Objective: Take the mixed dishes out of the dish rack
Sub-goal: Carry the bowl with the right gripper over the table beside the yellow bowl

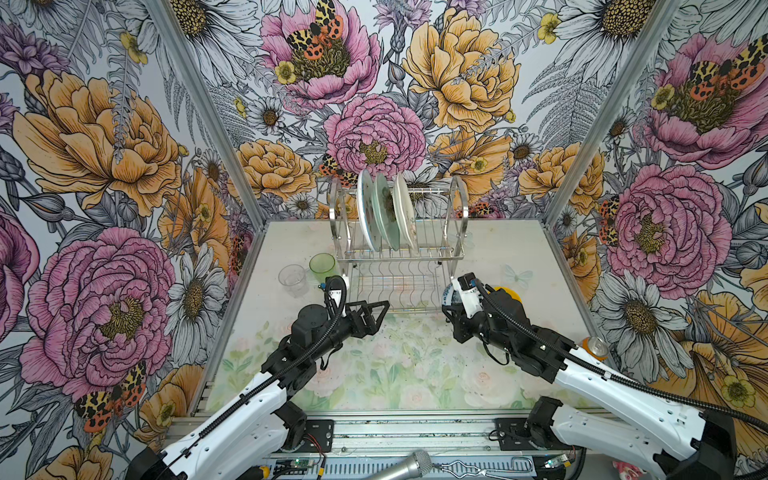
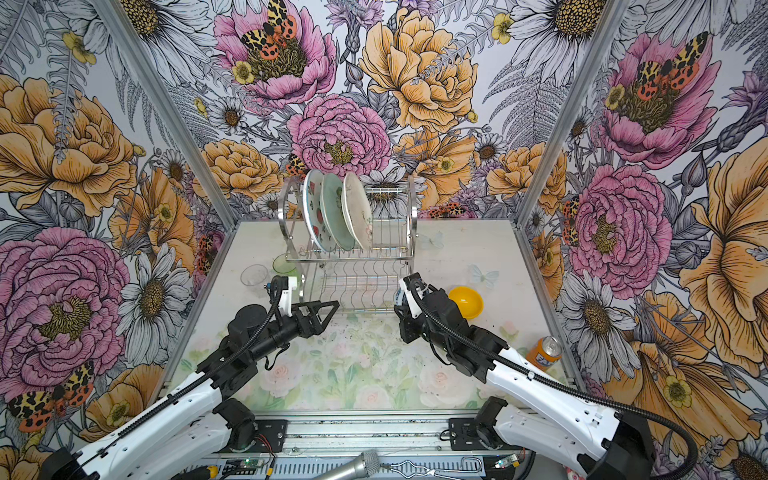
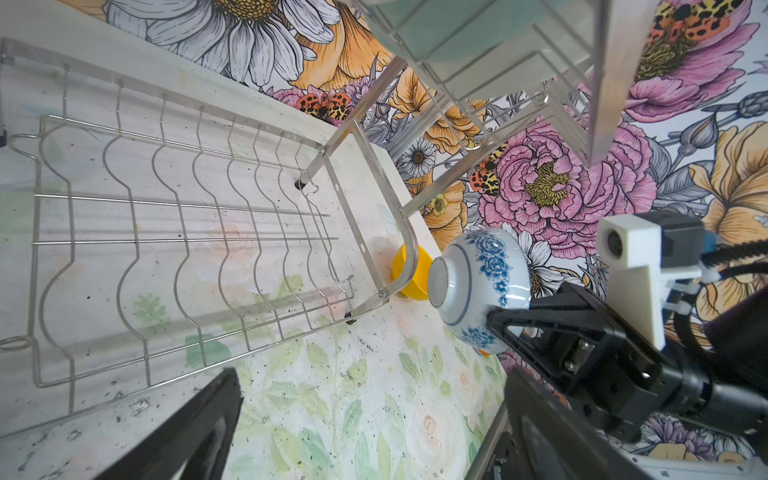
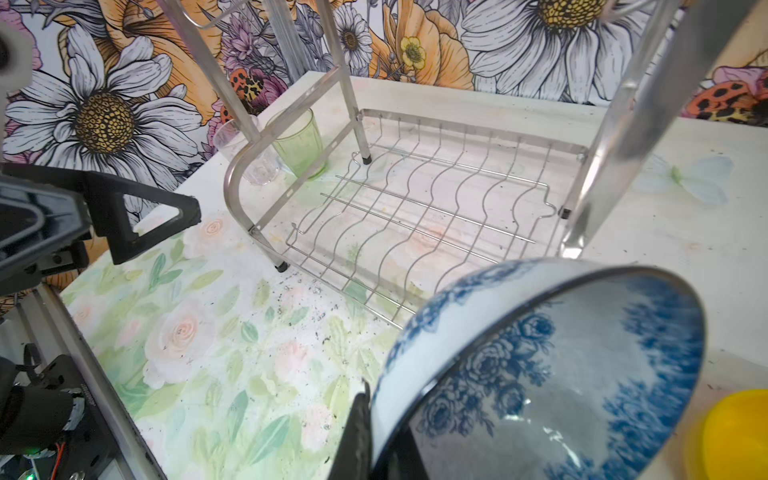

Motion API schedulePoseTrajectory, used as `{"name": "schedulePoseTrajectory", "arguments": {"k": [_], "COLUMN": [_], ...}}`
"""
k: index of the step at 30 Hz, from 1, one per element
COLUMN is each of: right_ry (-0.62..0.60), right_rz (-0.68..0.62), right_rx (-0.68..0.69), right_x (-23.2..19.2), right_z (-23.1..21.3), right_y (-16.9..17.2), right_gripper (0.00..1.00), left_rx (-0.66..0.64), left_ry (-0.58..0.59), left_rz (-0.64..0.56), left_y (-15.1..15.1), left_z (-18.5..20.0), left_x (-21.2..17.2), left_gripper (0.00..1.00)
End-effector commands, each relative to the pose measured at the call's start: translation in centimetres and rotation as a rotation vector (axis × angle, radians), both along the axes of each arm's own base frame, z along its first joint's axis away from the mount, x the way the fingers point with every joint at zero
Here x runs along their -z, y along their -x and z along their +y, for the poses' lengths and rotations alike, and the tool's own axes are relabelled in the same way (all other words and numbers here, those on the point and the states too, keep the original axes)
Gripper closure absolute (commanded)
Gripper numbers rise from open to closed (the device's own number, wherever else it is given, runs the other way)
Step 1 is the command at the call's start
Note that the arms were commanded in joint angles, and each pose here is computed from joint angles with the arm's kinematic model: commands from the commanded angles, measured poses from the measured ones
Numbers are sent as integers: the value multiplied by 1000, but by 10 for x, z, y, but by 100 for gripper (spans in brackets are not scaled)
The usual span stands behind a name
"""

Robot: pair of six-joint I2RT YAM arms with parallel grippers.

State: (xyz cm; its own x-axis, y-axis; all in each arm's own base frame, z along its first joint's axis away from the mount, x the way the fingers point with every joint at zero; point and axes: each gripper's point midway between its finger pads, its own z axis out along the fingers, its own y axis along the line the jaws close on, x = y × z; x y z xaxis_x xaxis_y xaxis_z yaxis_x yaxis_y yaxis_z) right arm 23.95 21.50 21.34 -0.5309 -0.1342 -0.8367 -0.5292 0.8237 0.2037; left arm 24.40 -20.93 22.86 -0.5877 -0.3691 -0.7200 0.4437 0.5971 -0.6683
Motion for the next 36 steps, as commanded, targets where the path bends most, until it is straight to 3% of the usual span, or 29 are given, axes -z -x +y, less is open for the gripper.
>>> {"name": "schedulePoseTrajectory", "arguments": {"k": [1, 16, 21, 29, 36], "right_ry": [1, 185, 240, 421, 512], "right_rz": [-51, 107, 234, 456, 555], "right_rx": [105, 299, 330, 350, 371], "right_x": [-30, -10, 12, 50, 64], "right_z": [-24, -104, -123, -139, -149], "right_y": [-10, -49, -60, -75, -82], "right_gripper": [100, 100, 100, 100, 100], "left_rx": [76, 229, 246, 224, 179], "left_ry": [21, 8, 8, -13, -11], "left_rz": [-97, -130, -115, -106, -137], "left_y": [6, 19, 19, 16, 14], "left_z": [-14, -54, -63, -61, -52], "left_x": [-23, -9, -6, 0, -5], "left_gripper": [1, 1, 1, 1, 1]}}
